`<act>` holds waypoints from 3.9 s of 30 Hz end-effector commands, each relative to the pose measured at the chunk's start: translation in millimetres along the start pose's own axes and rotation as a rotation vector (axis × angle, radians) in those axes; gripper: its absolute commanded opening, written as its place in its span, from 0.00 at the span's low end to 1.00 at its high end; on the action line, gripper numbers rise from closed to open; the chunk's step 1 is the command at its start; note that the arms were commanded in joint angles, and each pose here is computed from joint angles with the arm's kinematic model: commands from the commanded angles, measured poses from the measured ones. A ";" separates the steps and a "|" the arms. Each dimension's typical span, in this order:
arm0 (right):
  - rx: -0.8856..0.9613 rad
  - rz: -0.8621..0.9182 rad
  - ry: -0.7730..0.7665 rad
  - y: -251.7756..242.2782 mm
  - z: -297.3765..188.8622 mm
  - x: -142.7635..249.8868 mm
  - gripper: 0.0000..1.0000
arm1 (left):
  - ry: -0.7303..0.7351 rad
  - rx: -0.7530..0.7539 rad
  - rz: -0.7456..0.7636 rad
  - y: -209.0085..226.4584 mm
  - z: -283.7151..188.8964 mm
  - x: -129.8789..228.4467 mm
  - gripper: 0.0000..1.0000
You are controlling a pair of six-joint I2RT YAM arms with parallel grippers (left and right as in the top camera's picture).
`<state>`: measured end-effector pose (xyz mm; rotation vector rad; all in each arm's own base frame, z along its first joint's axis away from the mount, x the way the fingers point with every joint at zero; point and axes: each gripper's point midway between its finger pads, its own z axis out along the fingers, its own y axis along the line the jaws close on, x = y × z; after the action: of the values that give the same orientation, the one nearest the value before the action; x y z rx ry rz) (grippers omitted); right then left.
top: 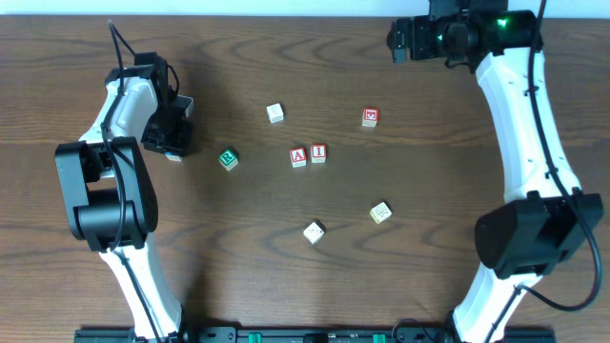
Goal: Spell out Ai2
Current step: 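Reach left gripper to the blue 2 block and grasp it, then carry the blue 2 block right and place it after the I block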
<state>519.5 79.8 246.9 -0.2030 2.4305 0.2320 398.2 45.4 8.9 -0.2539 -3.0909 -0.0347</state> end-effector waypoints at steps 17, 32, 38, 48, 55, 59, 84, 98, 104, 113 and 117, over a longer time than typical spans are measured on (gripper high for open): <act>0.187 0.014 -0.171 -49.5 -128.8 -20.0 0.99 | -0.421 0.199 0.113 -164.8 -138.2 -110.4 0.06; 0.291 0.086 -0.338 -76.1 -235.0 -17.2 0.99 | -0.399 0.162 0.219 -342.6 -109.5 -73.7 0.06; 0.319 0.104 -0.313 -84.1 -249.6 -1.8 0.99 | -0.294 0.192 0.246 -363.0 -74.4 -45.8 0.06; 0.323 0.093 -0.290 -85.2 -248.3 3.1 0.99 | -0.319 0.107 0.069 -358.0 -45.7 -43.3 0.06; 0.322 0.093 -0.290 -85.1 -248.3 3.2 0.99 | -0.360 0.056 -0.056 -347.6 -39.0 -54.2 0.06; 0.322 0.093 -0.290 -85.1 -248.3 3.2 0.99 | -0.295 0.084 -0.043 -353.1 -27.6 -43.8 0.06; 0.322 0.093 -0.290 -85.1 -248.3 3.2 0.99 | -0.257 0.114 -0.047 -359.1 -20.1 -38.7 0.06; 0.321 0.093 -0.289 -84.8 -248.1 3.3 0.99 | -0.247 0.103 -0.022 -358.4 -13.4 -38.1 0.18; 0.321 0.093 -0.289 -84.8 -248.1 3.3 0.99 | -0.248 0.104 -0.022 -358.5 -13.4 -38.3 0.36; 0.320 0.093 -0.290 -84.7 -248.1 3.2 0.99 | -0.263 0.109 -0.024 -358.8 -16.5 -42.1 0.46; 0.310 0.091 -0.291 -83.0 -247.5 2.9 0.99 | -0.334 0.106 0.010 -356.2 -38.9 -61.3 0.50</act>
<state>382.1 -53.5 421.4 0.0839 2.1544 -0.0694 382.4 -318.2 23.8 -0.2530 -3.3512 0.2003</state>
